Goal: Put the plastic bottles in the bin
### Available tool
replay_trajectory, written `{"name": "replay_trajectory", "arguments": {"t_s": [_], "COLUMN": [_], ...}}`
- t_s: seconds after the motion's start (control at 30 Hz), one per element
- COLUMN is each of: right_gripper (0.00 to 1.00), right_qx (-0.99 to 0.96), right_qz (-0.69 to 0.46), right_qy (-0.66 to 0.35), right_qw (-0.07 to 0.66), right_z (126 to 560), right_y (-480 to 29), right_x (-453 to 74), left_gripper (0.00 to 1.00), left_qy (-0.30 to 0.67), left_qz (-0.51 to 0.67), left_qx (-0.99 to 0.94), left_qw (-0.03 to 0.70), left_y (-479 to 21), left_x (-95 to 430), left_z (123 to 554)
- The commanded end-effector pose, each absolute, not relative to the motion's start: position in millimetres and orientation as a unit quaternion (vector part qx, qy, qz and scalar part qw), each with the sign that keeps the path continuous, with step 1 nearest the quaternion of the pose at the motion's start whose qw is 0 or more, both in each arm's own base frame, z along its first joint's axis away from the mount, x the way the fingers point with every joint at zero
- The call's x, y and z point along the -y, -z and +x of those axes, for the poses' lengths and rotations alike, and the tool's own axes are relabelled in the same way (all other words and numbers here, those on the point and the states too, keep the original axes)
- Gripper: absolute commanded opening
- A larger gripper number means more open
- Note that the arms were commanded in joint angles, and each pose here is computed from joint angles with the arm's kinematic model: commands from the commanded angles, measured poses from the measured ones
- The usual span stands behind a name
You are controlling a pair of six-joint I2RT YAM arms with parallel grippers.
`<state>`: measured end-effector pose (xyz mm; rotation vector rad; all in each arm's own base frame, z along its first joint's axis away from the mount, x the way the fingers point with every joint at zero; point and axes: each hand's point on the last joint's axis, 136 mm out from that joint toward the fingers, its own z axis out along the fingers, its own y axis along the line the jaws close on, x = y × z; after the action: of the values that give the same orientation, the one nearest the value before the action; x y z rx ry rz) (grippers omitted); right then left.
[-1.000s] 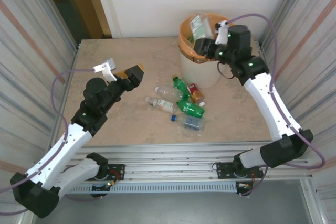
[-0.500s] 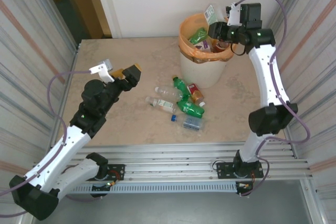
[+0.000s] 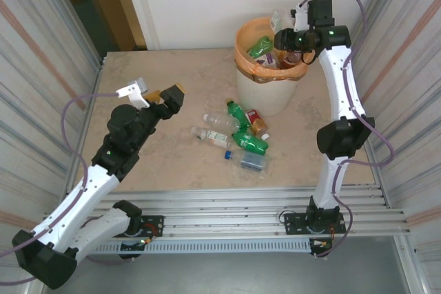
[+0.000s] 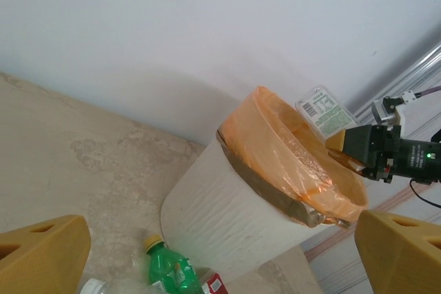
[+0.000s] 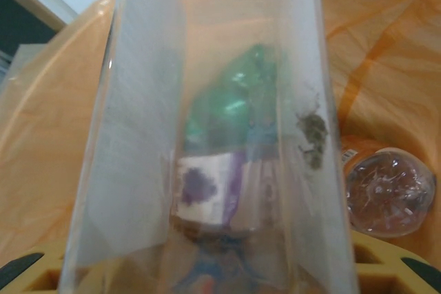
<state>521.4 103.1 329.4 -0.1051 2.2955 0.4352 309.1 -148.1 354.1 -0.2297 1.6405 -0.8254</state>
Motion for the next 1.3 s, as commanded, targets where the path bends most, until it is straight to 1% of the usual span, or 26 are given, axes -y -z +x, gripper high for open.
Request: {"name": "replay_trajectory", "arguments": {"t_s": [0.0,0.17,0.3,0.43,0.5,0.67,0.83,1.0,1.1,1.27], "right_gripper": [0.22,0.39,0.61,0.74,0.76,0.78,0.8,0.83,0.85,0.85], "right_qx": [-0.907,-0.909,-0.908,-0.904,-0.902,-0.893,-0.886,-0.875,-0.87,-0.872], "right_qz": [-0.053,-0.046,-0.044,-0.045,-0.044,-0.042,-0.024,-0.031,-0.037,-0.038], "right_qy": [-0.135,-0.112,-0.105,-0.105,-0.106,-0.11,-0.116,-0.127,-0.126,-0.131], "right_qw": [0.396,0.398,0.404,0.412,0.417,0.433,0.449,0.466,0.475,0.471], "right_z": [531.4,540.1,542.7,542.2,541.0,531.9,511.6,487.5,476.7,462.6], "right_y": [-322.0,-313.7,-314.7,-321.5,-326.1,-346.7,-372.2,-391.2,-399.3,-400.0], "right_x": [-94.7,-87.6,-85.3,-85.0,-85.1,-85.3,-82.5,-94.7,-100.5,-106.8], "left_gripper": [0.99,0.99,0.99,0.99,0.99,0.99,0.99,0.99,0.99,0.99], "left_qy": [0.339,0.335,0.331,0.333,0.334,0.332,0.317,0.29,0.282,0.291], "left_qz": [-0.105,-0.109,-0.112,-0.112,-0.111,-0.107,-0.115,-0.124,-0.116,-0.118], "left_qx": [-0.707,-0.711,-0.715,-0.719,-0.723,-0.741,-0.772,-0.791,-0.799,-0.805], "left_qw": [0.612,0.608,0.606,0.6,0.595,0.574,0.539,0.525,0.518,0.504], "left_y": [-352.8,-348.7,-346.6,-347.1,-346.9,-344.7,-329.5,-315.1,-308.1,-291.7], "left_x": [138.9,138.0,136.8,139.9,142.1,147.8,147.7,137.3,135.3,136.9], "left_z": [308.5,311.0,314.1,317.0,318.7,322.4,320.5,312.2,306.2,300.6]}}
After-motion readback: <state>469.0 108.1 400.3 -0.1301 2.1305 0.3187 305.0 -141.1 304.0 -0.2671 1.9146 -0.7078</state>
